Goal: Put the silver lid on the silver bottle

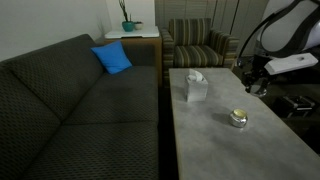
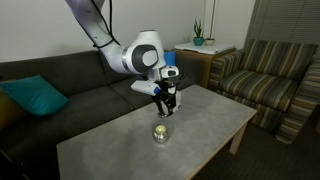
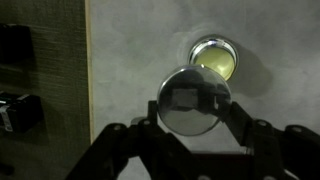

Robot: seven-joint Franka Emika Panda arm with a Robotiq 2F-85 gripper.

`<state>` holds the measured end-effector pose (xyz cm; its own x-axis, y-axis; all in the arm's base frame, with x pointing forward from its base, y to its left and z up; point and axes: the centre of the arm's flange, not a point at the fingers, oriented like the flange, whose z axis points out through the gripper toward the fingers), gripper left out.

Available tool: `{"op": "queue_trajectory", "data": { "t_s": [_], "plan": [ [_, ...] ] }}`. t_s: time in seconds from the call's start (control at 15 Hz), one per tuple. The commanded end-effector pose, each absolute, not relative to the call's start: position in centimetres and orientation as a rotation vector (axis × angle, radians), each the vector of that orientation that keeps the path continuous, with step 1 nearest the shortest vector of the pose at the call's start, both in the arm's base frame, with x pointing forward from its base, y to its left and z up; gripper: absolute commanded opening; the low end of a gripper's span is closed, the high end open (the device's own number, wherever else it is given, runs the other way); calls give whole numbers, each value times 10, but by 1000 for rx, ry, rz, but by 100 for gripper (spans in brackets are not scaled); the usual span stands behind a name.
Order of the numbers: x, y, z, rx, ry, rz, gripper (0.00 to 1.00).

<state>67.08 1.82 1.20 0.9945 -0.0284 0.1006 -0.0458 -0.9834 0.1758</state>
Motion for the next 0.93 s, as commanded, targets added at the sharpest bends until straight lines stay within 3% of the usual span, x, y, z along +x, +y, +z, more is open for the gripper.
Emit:
{"op": "queue_trajectory", "data": {
  "t_s": [0.0,0.87],
  "plan": [
    [702,16,-25,2974,-74,68,44],
    [734,10,-92,3084,58,-139,44]
  ]
}}
